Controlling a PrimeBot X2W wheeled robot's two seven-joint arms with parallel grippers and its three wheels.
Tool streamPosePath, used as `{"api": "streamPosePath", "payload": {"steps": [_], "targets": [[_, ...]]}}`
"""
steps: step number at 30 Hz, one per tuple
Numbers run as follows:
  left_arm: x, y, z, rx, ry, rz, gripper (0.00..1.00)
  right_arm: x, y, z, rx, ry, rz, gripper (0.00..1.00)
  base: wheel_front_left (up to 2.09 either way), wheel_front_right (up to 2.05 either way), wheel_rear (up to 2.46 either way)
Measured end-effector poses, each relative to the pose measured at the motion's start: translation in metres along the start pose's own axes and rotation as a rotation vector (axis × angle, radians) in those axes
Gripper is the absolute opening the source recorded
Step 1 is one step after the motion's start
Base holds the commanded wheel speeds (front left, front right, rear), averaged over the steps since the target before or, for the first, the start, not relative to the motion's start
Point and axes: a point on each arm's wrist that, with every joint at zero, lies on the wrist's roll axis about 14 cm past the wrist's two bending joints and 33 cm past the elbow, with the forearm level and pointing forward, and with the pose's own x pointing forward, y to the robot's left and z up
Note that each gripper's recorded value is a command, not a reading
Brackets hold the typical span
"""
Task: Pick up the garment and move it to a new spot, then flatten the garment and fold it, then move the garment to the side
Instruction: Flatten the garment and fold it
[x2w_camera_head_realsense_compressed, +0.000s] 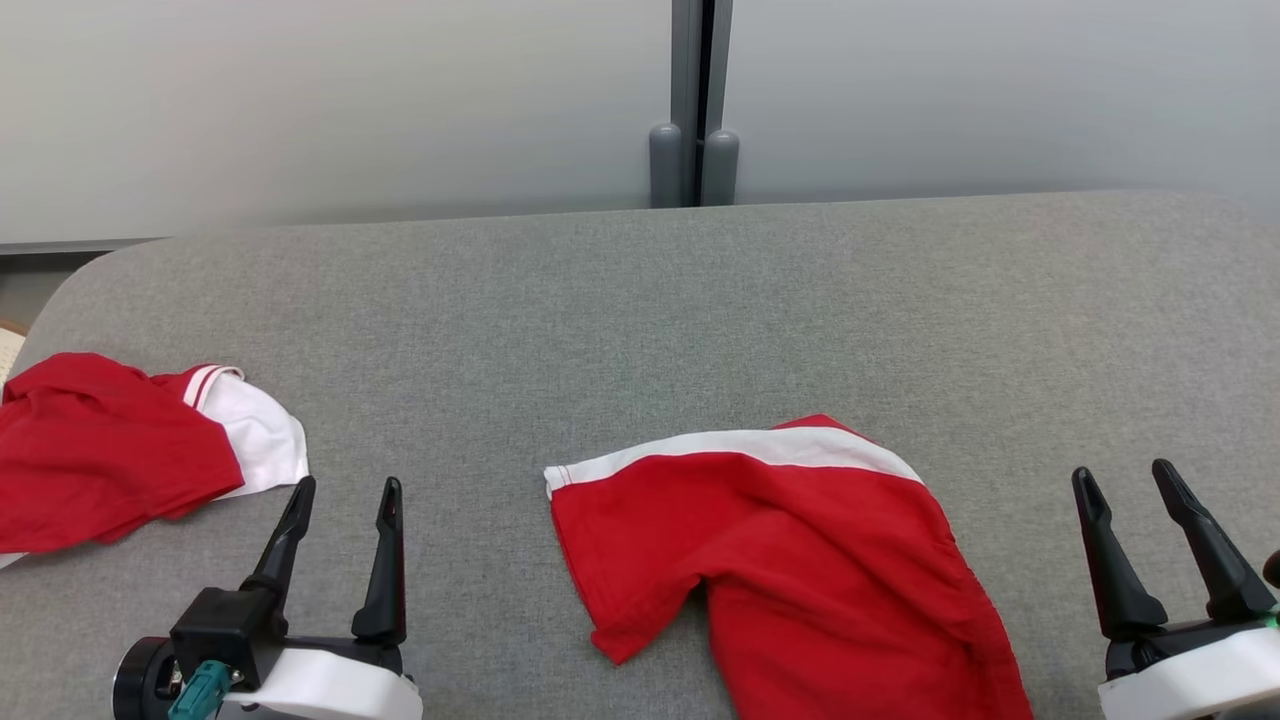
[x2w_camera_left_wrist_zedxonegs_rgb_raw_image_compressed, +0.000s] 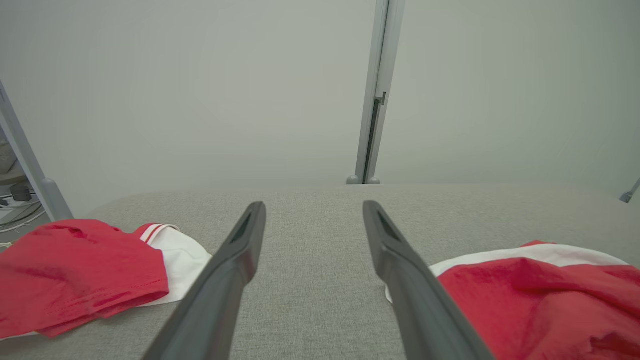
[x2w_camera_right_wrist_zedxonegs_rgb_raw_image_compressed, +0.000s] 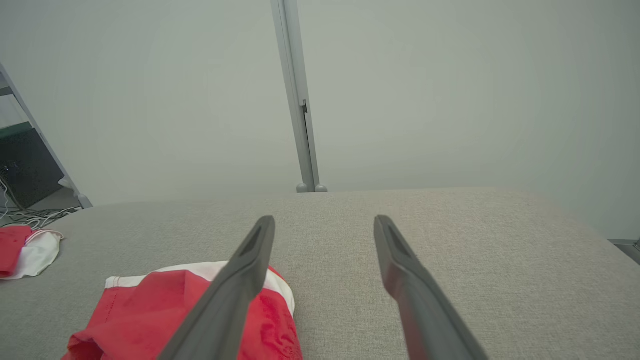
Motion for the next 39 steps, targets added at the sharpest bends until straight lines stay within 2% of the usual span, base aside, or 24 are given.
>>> {"api": "streamPosePath", "payload": {"steps": [3, 6, 11, 16, 17, 18, 19, 20, 24, 28, 31, 34, 37, 39], "targets": [[0.000, -0.001, -0.001, 0.001, 0.006, 0.000, 1.00, 0.002, -0.004, -0.009, 0.006, 0.035, -0.009, 1.00, 0.00, 0.00, 0.00], [0.005, -0.004, 0.000, 0.002, 0.001, -0.007, 1.00, 0.004, -0.008, -0.034, 0.006, 0.127, -0.008, 1.00, 0.00, 0.00, 0.00], [0.016, -0.012, 0.000, -0.007, -0.003, -0.021, 1.00, 0.015, 0.006, -0.084, 0.026, 0.299, 0.056, 1.00, 0.00, 0.00, 0.00], [0.027, -0.015, -0.009, -0.019, 0.012, -0.023, 1.00, 0.033, 0.023, -0.118, 0.058, 0.404, 0.121, 1.00, 0.00, 0.00, 0.00], [0.029, -0.014, -0.010, -0.018, 0.015, -0.020, 1.00, 0.035, 0.025, -0.124, 0.061, 0.424, 0.130, 0.96, 0.00, 0.00, 0.00], [0.029, -0.012, -0.012, -0.016, 0.019, -0.016, 1.00, 0.037, 0.028, -0.130, 0.066, 0.443, 0.142, 0.46, 0.00, 0.00, 0.00], [0.029, -0.011, -0.014, -0.015, 0.023, -0.011, 1.00, 0.037, 0.031, -0.135, 0.070, 0.459, 0.151, 0.20, 0.00, 0.00, 0.00], [0.029, -0.009, -0.015, -0.013, 0.028, -0.006, 1.00, 0.038, 0.032, -0.137, 0.072, 0.467, 0.156, 0.00, 0.00, 0.00, 0.00], [0.031, -0.007, -0.017, -0.009, 0.027, -0.004, 1.00, 0.045, 0.029, -0.134, 0.074, 0.442, 0.160, 0.00, 0.00, 0.00, 0.00], [0.032, -0.007, -0.018, -0.007, 0.024, -0.008, 1.00, 0.056, 0.005, -0.111, 0.048, 0.345, 0.109, 0.00, 0.00, 0.00, 0.00], [0.034, -0.008, -0.017, -0.007, 0.019, -0.011, 1.00, 0.070, -0.024, -0.077, -0.023, 0.224, 0.050, 0.00, 0.00, 0.00, 0.00], [0.038, -0.010, -0.015, -0.006, 0.009, -0.018, 1.00, 0.080, -0.037, -0.047, -0.118, 0.126, 0.031, 0.00, 0.00, 0.00, 0.00], [0.038, -0.011, -0.016, -0.007, 0.010, -0.022, 1.00, 0.078, -0.036, -0.049, -0.166, 0.140, 0.038, 0.00, 0.00, 0.00, 0.00], [0.038, -0.011, -0.017, -0.008, 0.013, -0.025, 1.00, 0.071, -0.028, -0.067, -0.222, 0.205, 0.062, 0.00, 0.00, 0.00, 0.00]]}}
